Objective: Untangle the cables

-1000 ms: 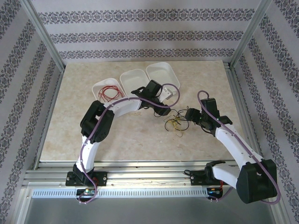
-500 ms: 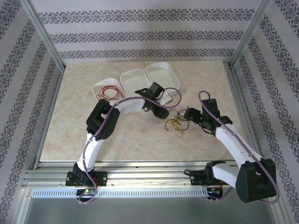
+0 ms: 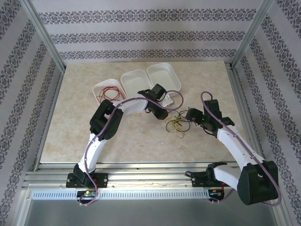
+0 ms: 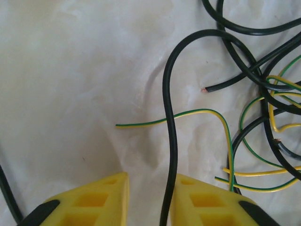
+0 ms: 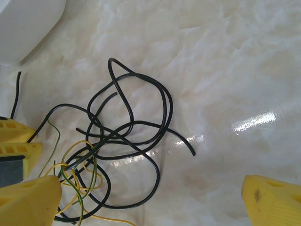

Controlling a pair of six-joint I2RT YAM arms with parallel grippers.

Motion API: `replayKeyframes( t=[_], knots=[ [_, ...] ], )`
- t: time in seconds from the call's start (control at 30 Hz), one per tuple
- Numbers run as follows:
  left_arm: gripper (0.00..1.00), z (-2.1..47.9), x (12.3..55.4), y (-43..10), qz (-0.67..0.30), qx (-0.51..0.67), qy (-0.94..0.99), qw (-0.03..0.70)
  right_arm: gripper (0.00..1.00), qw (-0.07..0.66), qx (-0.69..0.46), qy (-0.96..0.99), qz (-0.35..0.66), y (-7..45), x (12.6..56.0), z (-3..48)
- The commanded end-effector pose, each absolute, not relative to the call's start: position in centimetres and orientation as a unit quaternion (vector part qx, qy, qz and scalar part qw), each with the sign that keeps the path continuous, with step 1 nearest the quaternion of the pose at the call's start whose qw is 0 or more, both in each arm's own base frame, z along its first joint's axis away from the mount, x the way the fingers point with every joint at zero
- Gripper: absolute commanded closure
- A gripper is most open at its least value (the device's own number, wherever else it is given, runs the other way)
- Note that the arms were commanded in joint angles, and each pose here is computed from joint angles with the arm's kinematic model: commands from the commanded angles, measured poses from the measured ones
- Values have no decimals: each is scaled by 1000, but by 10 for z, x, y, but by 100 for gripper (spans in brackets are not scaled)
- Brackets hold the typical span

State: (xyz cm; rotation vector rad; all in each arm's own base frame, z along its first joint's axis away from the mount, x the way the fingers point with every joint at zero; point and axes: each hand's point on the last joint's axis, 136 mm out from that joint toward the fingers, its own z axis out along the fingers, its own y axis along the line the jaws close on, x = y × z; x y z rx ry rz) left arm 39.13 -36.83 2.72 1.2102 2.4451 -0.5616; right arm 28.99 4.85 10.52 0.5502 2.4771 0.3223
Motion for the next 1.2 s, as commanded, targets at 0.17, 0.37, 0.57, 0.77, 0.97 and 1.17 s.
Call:
replayKeyframes(
  t=[0.17,0.37,0.57,0.77,0.97,1.17],
  knots=[
    [93,44,386,-373,-201,426,863,185,2,271,207,934,109,45,291,93],
    [100,74,383,-378,-207,414,856,228,2,230,195,945,128,60,300,78],
    [100,107,374,-383,-227,393,850,269,6,215,183,950,132,75,312,74],
    [100,132,358,-389,-263,366,844,291,7,220,172,951,132,91,322,80],
    [100,159,351,-395,-307,337,831,320,10,197,163,958,129,99,322,66],
    [100,185,348,-400,-328,341,813,339,12,167,170,964,117,97,313,43]
  ],
)
